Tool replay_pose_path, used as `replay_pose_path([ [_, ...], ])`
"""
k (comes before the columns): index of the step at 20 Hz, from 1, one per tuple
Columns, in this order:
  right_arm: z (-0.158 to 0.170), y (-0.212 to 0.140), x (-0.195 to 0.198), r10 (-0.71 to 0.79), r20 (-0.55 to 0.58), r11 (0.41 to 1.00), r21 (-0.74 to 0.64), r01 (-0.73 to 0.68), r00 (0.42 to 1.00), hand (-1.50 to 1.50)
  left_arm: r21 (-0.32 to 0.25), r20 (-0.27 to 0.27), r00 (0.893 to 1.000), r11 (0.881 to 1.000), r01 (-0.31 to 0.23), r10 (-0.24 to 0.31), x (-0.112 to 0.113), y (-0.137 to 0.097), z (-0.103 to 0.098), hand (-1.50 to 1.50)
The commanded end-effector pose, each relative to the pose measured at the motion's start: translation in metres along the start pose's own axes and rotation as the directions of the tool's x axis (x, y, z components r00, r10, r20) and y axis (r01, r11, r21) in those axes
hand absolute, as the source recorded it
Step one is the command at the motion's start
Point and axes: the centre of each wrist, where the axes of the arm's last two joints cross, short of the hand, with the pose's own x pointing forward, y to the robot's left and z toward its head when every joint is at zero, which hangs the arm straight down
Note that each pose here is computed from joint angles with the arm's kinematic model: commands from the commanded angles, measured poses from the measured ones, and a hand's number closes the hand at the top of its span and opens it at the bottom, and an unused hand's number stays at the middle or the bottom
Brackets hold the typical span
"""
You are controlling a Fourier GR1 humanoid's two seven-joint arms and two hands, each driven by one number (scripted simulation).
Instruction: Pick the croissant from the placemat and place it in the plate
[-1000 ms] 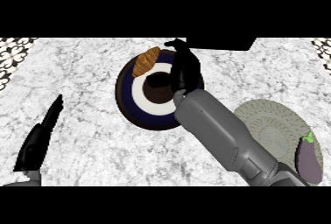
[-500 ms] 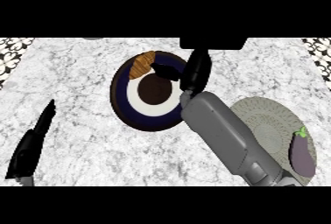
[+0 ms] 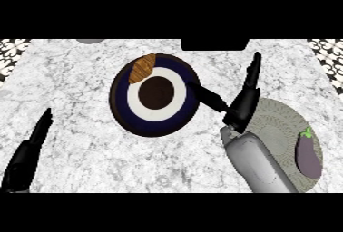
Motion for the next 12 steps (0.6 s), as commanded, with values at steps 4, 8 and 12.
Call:
replay_pose_path([
  [4,0.007,-0.081,-0.047,-0.030,0.098,1.000,-0.002,0.030,0.995,-1.50,0.001,-0.002,1.000,1.000,0.000,0.000,0.007,-0.002,0.000,0.00],
  [8,-0.002,-0.113,-0.071,-0.028,0.092,1.000,0.007,0.027,0.995,-1.50,-0.007,-0.006,1.000,1.000,-0.001,0.001,0.000,0.002,0.004,0.00],
  [12,0.001,-0.140,-0.094,-0.038,0.078,0.999,0.001,0.038,0.996,-1.50,0.011,-0.002,1.000,1.000,0.013,-0.013,0.021,-0.014,-0.003,0.00],
])
